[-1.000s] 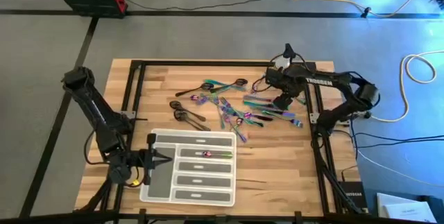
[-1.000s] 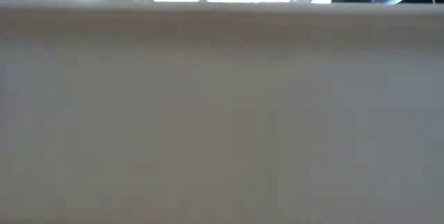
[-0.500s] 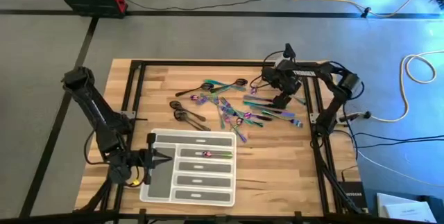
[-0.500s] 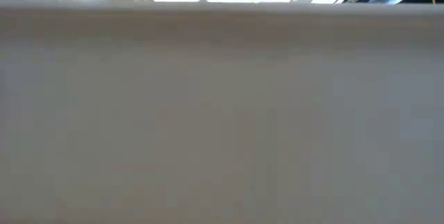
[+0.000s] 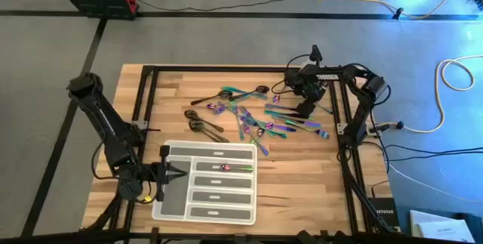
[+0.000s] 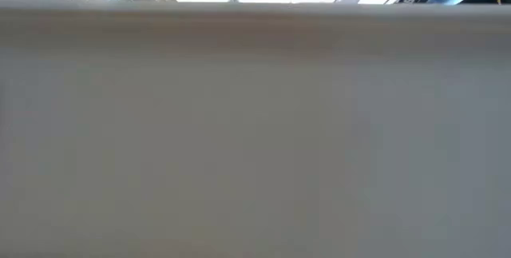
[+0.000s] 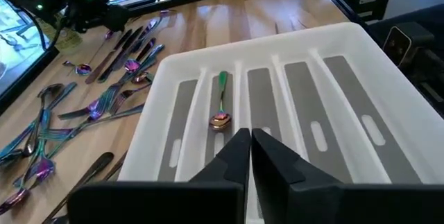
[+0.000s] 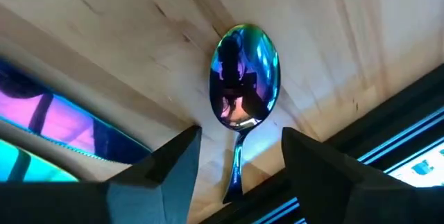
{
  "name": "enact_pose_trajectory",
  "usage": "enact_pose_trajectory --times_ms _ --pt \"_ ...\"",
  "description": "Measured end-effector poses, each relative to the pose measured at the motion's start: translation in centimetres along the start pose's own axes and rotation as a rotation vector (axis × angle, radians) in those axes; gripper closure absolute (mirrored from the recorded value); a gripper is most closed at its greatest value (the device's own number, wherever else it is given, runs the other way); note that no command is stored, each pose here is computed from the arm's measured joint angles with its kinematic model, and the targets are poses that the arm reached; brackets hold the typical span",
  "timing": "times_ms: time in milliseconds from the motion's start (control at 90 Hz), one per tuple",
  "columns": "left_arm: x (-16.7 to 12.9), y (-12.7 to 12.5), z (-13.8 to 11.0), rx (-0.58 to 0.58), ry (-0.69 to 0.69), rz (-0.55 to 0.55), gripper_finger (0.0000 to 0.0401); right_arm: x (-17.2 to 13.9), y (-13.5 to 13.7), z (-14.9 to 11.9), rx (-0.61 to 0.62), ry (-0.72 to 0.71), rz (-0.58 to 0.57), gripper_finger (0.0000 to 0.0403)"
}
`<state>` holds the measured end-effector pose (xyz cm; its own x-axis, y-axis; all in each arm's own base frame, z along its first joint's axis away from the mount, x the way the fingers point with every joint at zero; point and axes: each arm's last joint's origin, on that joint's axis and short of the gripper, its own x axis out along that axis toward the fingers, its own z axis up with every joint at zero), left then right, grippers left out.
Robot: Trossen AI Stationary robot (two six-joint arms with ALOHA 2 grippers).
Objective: Sort silverware
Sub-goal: Put the blue spoon into the white silverware tray
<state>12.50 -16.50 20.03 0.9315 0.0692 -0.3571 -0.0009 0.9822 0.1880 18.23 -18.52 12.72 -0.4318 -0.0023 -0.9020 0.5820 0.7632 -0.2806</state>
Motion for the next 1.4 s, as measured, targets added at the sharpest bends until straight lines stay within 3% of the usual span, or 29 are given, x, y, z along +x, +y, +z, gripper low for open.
enact_pose_trajectory --times_ms 289,767,1400 --pt "0.0 0.0 0.0 -0.005 0.0 0.0 0.0401 0.9 0.3 -0.5 -0.03 0.012 0.009 0.0222" --pt "0.0 0.0 0.0 -0.008 0.0 0.0 0.0401 1.1 0.8 -0.7 -0.055 0.026 0.146 0.0328" --pt "0.0 0.0 0.0 -0.009 0.0 0.0 0.0401 -0.8 4.8 -1.4 -0.164 -0.05 0.081 0.0342"
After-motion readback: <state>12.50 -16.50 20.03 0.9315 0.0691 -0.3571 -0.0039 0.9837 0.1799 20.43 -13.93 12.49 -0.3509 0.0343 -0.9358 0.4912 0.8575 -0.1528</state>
